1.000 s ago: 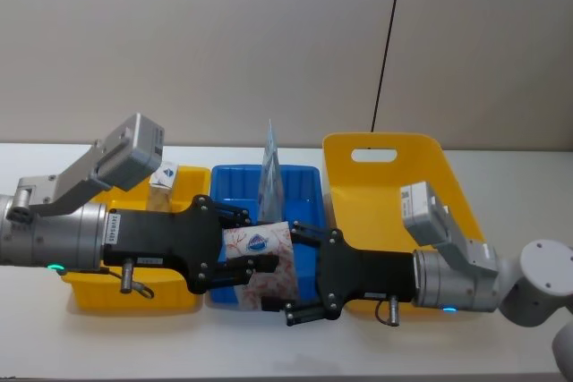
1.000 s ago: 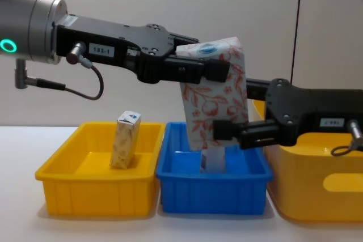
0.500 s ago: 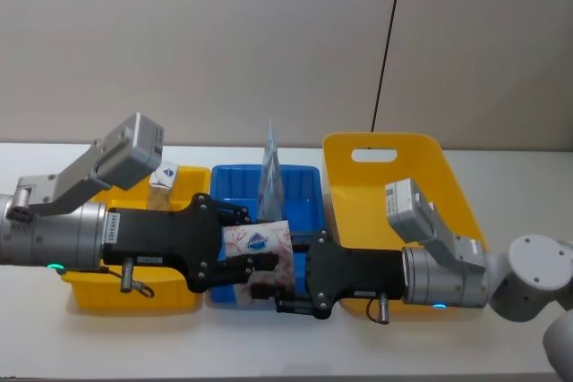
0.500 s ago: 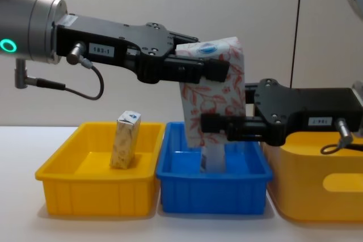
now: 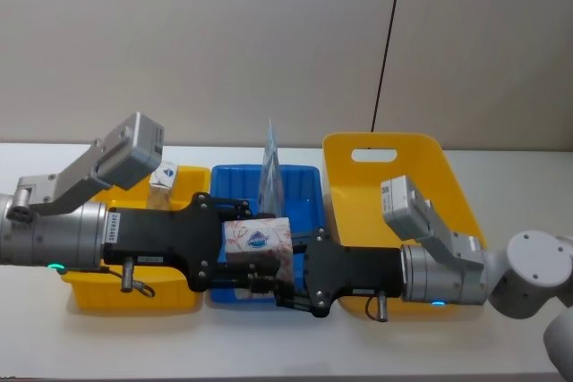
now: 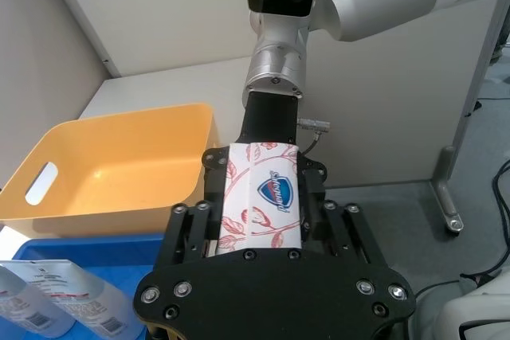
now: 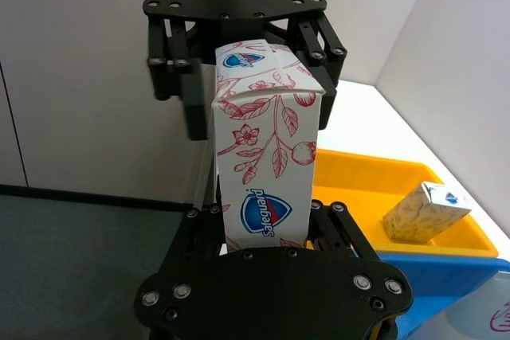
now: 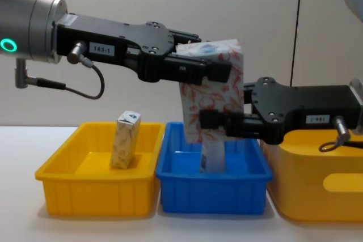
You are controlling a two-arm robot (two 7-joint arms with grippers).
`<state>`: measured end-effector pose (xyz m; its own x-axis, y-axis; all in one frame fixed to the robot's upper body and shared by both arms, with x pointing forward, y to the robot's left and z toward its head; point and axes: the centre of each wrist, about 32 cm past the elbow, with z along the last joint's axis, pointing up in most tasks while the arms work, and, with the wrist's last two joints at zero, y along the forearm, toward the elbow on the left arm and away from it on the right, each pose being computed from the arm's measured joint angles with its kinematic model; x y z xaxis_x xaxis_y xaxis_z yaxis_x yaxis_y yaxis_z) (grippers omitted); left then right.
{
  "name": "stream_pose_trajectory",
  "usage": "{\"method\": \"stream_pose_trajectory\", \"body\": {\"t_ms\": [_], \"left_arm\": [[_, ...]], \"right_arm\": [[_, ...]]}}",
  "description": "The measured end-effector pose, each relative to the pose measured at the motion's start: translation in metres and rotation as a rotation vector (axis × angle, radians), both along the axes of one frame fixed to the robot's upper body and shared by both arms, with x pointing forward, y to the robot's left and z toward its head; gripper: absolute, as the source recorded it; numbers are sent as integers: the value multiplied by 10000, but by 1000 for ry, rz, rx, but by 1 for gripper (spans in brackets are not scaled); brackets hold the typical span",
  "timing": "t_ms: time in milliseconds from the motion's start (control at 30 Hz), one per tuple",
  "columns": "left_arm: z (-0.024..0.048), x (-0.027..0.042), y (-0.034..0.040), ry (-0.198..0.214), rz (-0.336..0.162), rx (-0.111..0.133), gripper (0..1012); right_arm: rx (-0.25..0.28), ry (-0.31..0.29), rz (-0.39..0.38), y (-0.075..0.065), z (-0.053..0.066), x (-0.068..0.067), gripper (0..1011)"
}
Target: Bimanual collaborative sorting of washing and personal care products
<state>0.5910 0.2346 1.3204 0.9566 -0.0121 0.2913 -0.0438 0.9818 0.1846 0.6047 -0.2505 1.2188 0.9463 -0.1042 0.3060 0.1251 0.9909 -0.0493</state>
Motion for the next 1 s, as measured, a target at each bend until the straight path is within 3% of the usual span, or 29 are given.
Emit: {"method": "stream_pose_trajectory", "body": {"t_ms": [33,467,567,1000], "left_arm": [[-1,0,-1,0,-1,0,589],[-2,-1,0,1,-2,1,955],[-2,-1,0,1,-1,1,1001],[-1,0,2,0,-1,1,1001]], "right_arm": [[-1,0,-1,-1,5,-1,379],[0,-5,-8,-35,36,-20,377],[0,-6,-11,-67,41,-36,375],[1,-5,-42,-279,79,-157,375]]}}
